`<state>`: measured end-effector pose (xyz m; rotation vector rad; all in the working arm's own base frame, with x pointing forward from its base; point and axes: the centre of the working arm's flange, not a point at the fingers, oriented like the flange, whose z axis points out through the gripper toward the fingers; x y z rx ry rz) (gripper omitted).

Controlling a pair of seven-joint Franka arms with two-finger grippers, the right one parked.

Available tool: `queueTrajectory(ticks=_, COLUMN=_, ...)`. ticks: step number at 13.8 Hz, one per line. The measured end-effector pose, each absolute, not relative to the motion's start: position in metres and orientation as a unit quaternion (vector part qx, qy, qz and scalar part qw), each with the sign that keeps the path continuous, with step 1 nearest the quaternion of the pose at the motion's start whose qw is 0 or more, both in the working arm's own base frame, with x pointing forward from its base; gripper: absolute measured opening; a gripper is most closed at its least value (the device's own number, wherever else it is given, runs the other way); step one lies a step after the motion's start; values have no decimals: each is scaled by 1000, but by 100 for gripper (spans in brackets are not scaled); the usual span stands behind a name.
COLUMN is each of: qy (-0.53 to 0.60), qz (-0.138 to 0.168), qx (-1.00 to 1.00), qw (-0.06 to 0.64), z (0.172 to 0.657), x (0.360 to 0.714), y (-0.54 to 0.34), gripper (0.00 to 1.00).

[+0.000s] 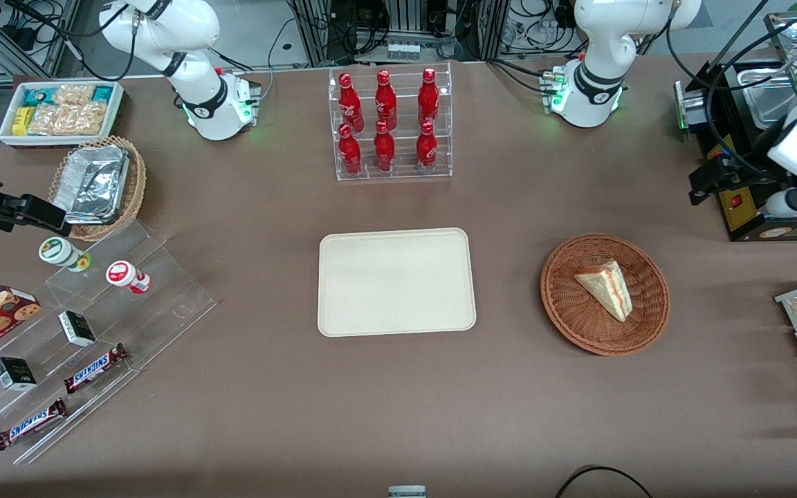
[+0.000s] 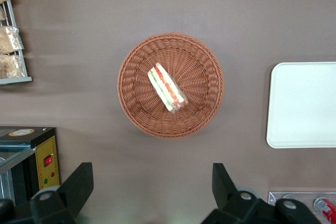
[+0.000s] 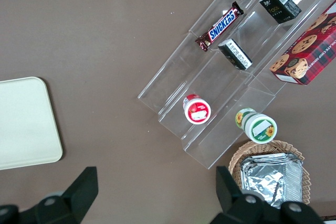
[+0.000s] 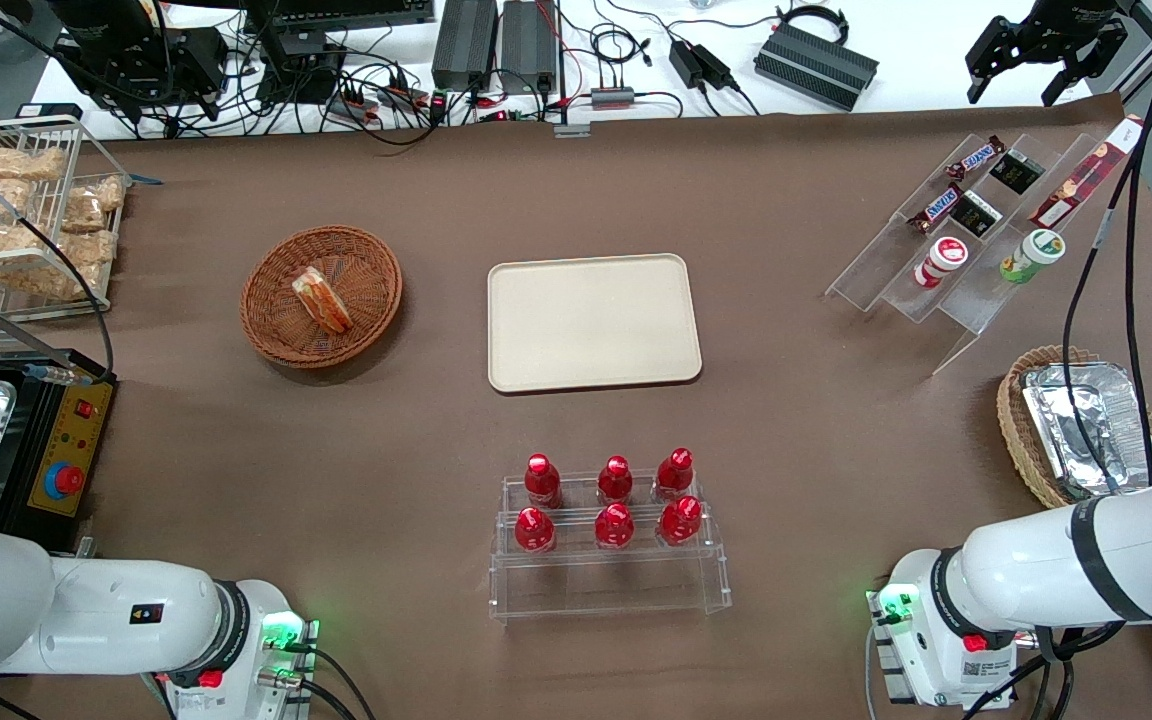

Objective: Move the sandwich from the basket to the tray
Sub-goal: 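Move the left gripper down over the sandwich in the wicker basket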

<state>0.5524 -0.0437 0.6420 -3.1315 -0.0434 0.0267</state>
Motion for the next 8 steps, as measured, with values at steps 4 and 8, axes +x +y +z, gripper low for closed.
queueTrajectory(ticks=4, qy=-15, qz=14, qx=-1000, qw=5, z=636, x=556, y=-42, gripper=100)
queueTrajectory(ticks=8, qy=-17, qz=44, qx=-999, qw=7, z=580, x=581, y=-44, gripper=100)
